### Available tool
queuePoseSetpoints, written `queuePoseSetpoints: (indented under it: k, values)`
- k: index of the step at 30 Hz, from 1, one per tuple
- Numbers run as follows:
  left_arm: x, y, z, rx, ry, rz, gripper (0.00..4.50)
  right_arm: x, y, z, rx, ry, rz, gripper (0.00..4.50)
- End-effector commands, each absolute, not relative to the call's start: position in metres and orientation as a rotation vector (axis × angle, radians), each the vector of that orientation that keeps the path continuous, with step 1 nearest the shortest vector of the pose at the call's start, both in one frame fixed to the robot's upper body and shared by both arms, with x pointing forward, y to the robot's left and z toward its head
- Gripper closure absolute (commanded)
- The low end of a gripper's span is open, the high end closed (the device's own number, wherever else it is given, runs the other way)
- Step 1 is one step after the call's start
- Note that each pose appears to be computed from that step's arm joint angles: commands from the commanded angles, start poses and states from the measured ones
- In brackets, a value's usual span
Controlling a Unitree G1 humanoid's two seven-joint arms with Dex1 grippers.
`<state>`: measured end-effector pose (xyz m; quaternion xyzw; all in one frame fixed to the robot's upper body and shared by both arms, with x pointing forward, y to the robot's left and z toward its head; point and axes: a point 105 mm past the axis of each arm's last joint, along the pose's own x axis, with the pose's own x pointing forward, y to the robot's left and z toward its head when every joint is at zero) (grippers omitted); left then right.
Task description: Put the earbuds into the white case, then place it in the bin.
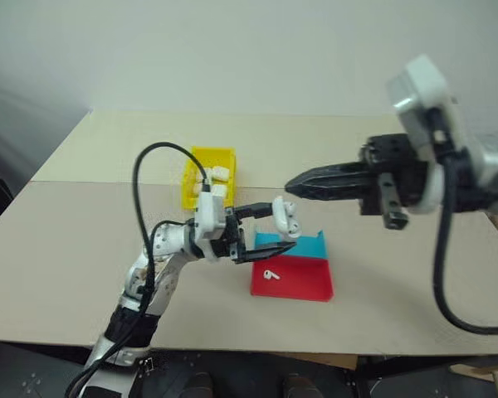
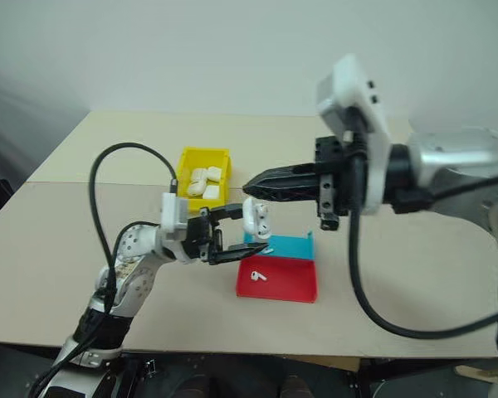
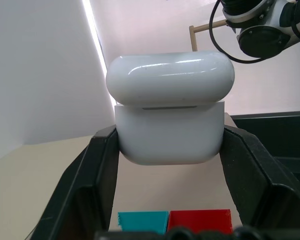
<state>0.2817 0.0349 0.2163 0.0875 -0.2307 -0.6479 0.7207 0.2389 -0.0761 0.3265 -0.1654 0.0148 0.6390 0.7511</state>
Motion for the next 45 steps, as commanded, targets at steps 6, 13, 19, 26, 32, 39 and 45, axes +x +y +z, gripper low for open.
queuePoseSetpoints:
  k: [6,13,19,26,32,39,45]
  values:
    - [0.284,0.021,0.227,0.26,-0.559,-1.414,1.75,0.251,-0.06,0.322,-0.517,0.073,1.449,4.47]
    - [0.281,0.02,0.232,0.247,-0.59,-1.411,1.75,0.258,-0.055,0.3,-0.633,0.134,1.431,4.47]
    - [0.279,0.025,0.235,0.229,-0.607,-1.402,1.75,0.264,-0.067,0.292,-0.664,0.175,1.382,4.47]
    - [0.28,0.028,0.232,0.199,-0.614,-1.386,1.75,0.265,-0.076,0.301,-0.65,0.111,1.339,4.47]
    - [0.279,0.03,0.234,0.184,-0.649,-1.37,1.75,0.26,-0.082,0.347,-0.483,-0.129,1.3,4.47]
    - [0.287,0.05,0.257,0.219,-0.646,-1.193,1.75,0.268,-0.127,0.356,-0.269,-0.331,1.016,4.47]
    - [0.344,0.081,0.285,0.22,-0.573,-0.758,1.75,0.27,-0.13,0.295,-0.167,-0.257,0.86,4.47]
